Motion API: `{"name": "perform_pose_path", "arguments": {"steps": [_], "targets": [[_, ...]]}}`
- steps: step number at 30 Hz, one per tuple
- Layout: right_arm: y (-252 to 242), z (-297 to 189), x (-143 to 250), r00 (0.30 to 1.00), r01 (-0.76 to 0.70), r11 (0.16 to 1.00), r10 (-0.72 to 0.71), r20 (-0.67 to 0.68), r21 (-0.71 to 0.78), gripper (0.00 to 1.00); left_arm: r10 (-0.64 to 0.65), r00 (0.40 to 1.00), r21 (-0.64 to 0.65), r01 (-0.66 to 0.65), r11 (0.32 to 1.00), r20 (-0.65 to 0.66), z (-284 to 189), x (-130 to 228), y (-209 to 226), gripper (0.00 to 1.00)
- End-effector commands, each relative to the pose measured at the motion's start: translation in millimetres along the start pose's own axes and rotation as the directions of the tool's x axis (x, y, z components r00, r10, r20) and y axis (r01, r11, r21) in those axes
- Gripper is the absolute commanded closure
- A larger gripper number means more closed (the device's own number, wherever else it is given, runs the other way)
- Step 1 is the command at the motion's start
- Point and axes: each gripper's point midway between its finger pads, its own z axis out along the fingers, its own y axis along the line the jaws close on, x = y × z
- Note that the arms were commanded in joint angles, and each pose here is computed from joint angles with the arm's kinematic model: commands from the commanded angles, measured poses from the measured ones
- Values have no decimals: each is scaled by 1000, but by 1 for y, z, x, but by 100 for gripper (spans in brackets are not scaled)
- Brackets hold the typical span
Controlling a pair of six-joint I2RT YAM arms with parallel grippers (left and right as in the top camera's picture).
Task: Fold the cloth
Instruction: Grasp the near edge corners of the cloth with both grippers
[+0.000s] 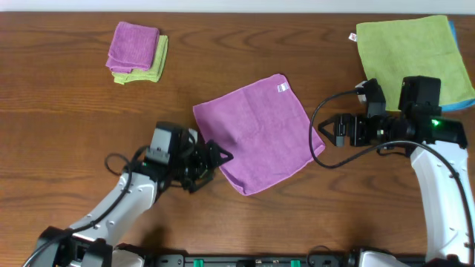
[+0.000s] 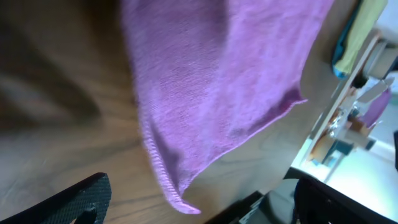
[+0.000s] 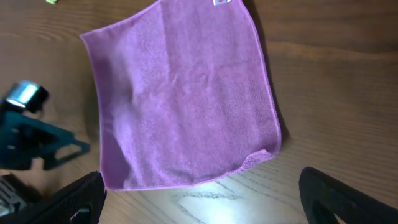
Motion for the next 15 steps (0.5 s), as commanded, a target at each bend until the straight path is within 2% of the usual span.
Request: {"name": "perform_pose_path", "arguments": {"steps": [1, 4, 7, 15], "targets": [[4, -2, 0, 1000, 10, 999, -10, 8, -32, 1, -131, 991, 19, 132, 991, -25, 5, 8, 8, 5], [4, -2, 0, 1000, 9, 999, -9, 7, -32, 1, -156, 988, 38, 156, 987, -19, 8, 9, 11, 4], [4, -2, 0, 1000, -2, 999, 2, 7, -33, 1, -181, 983, 4, 181, 983, -7, 14, 15, 20, 5], [4, -2, 0, 1000, -3, 999, 3, 6, -33, 1, -145, 989, -67, 146, 987, 27, 28, 29, 27, 3]]}}
